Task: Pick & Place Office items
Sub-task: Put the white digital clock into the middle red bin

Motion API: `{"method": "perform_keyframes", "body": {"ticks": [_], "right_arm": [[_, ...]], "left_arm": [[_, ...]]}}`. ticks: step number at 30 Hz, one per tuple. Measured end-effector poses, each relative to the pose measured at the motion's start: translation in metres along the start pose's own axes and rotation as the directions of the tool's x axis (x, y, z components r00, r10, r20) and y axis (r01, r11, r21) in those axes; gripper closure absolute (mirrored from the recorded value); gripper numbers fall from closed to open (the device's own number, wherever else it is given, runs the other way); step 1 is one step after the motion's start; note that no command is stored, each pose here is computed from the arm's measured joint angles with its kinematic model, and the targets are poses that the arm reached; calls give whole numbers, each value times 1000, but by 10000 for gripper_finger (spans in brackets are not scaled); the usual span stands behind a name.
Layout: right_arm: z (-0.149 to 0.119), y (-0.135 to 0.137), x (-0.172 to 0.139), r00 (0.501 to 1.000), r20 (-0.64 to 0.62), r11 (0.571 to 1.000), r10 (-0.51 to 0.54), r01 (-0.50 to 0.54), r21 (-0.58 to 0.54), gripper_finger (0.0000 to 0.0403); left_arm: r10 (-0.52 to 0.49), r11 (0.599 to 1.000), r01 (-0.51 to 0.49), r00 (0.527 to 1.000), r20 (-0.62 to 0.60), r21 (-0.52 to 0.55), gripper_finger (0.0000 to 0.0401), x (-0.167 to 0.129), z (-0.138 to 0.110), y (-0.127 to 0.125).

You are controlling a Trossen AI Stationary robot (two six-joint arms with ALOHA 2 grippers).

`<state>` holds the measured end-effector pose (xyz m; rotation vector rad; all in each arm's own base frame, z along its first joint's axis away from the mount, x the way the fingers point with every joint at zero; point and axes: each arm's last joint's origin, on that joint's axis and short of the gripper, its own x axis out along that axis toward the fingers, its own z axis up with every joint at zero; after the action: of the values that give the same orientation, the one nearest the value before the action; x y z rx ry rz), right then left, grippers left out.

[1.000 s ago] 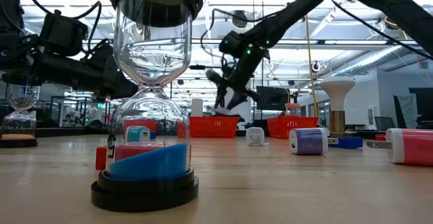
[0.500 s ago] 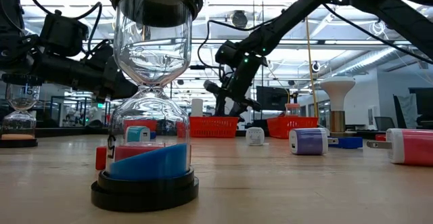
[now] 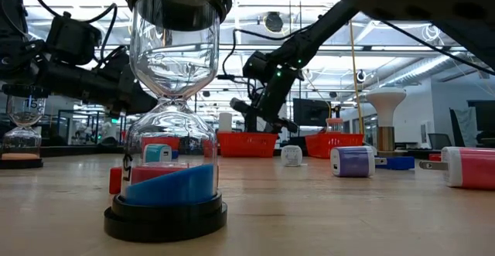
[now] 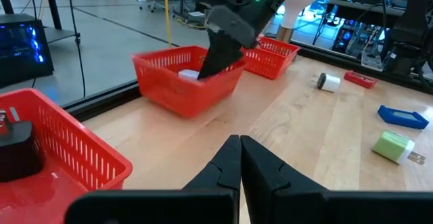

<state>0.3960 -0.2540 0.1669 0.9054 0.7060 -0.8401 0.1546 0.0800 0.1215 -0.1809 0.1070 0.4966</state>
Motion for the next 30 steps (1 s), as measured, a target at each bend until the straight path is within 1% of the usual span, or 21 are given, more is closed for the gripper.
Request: {"method": "perform_keyframes", "body": {"ticks": [4,9,12,14,19,22,24,27,30], "right_arm": [[0,2,5,1000,15,1000,15,-15,2,212],[0,2,5,1000,13,1000,16,-16,-14,192],[1,3,4,999,21,999,30,-30,-20,190],[4,5,-1,998,29,998,62,-62,-21,195],[13,13,-21,991,80,992,105,-99,-82,223],[17,15,-41,990,84,981,114,-99,-169,247],[19,17,-56,989,74,962,128,-106,-253,266],[15,18,-76,992,51,921,115,-88,-379,305],[7,17,-87,990,49,884,129,-92,-458,353]], "left_arm": [[22,1000,-23,1000,-15,-7,388,0,-2,1],[30,1000,-30,999,-27,-5,398,0,-3,1],[30,1000,-30,999,-28,-5,392,0,-3,1],[31,1000,-31,999,-29,-4,387,0,-3,1],[31,1000,-31,999,-31,-2,394,0,-3,2],[32,999,-32,999,-38,0,398,0,-4,2],[26,1000,-26,999,-39,-1,394,0,-4,1],[20,1000,-21,999,-41,-17,385,0,-4,1],[-23,999,21,999,-48,-41,385,0,-4,-1]]}}
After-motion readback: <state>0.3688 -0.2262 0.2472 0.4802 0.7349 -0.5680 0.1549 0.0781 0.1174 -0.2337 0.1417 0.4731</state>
